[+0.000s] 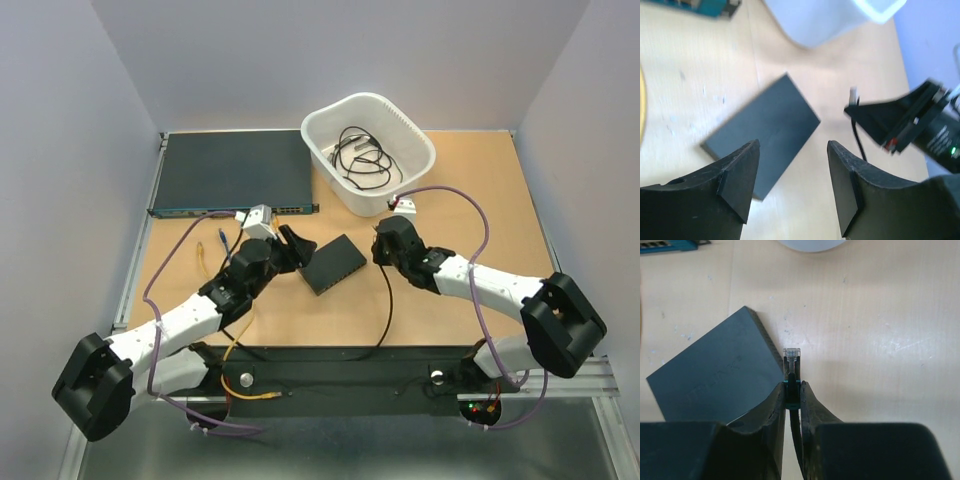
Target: Insert the plug into the switch port
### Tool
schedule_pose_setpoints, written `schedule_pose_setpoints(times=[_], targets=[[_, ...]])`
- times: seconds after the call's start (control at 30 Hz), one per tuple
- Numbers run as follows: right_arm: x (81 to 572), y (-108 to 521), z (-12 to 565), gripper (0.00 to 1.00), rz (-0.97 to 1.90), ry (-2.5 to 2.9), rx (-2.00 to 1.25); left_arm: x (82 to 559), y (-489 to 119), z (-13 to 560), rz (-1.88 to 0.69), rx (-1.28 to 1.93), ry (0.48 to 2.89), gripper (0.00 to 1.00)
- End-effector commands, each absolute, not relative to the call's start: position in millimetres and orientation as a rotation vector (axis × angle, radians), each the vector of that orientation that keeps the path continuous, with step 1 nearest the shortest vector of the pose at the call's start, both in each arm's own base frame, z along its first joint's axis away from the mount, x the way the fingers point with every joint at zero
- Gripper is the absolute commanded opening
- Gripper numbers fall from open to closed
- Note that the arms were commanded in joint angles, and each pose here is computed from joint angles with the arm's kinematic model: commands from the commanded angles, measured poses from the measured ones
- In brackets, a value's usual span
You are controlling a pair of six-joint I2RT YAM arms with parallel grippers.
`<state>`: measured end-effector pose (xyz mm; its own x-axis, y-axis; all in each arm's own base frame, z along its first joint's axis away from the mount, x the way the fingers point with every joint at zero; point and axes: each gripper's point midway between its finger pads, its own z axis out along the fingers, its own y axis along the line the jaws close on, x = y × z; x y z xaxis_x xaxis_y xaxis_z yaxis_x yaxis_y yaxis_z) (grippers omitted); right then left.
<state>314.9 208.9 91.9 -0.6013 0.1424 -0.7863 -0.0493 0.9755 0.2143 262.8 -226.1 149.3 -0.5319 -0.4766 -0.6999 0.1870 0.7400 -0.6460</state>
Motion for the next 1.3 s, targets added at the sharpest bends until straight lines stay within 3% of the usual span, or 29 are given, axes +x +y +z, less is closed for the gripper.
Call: schedule_pose_setpoints(times=[0.0,0.13,0.27,0.33,0.87,1.27], targets=[[291.4,223.4,91.2,0.00,0.390,2.259,0.001,287.2,-210.4,172.9,-0.730,-0.206,1.903,0.64],[276.9,240.5,90.2,0.00,0.447,2.277,-0.071,303.0,-203.2,188.6,-0.749,-0.230,1.847,0.65],[262.1,244.8,90.0,0.00,0.460,2.272,-0.072,319.5,-182.7,196.9,-0.802,-0.279,1.780,0.95],[256.5,245.9,86.4,0.01,0.463,2.279,-0.078,327.3,-176.8,189.2,-0.786,-0.283,1.802,0.98],[224.4,270.0,58.5,0.00,0.404,2.334,-0.224,368.5,-184.7,150.9,-0.704,-0.175,1.869,0.93],[210.3,287.6,32.6,0.00,0.372,2.399,-0.293,364.0,-206.4,107.5,-0.814,-0.143,1.961,0.86]])
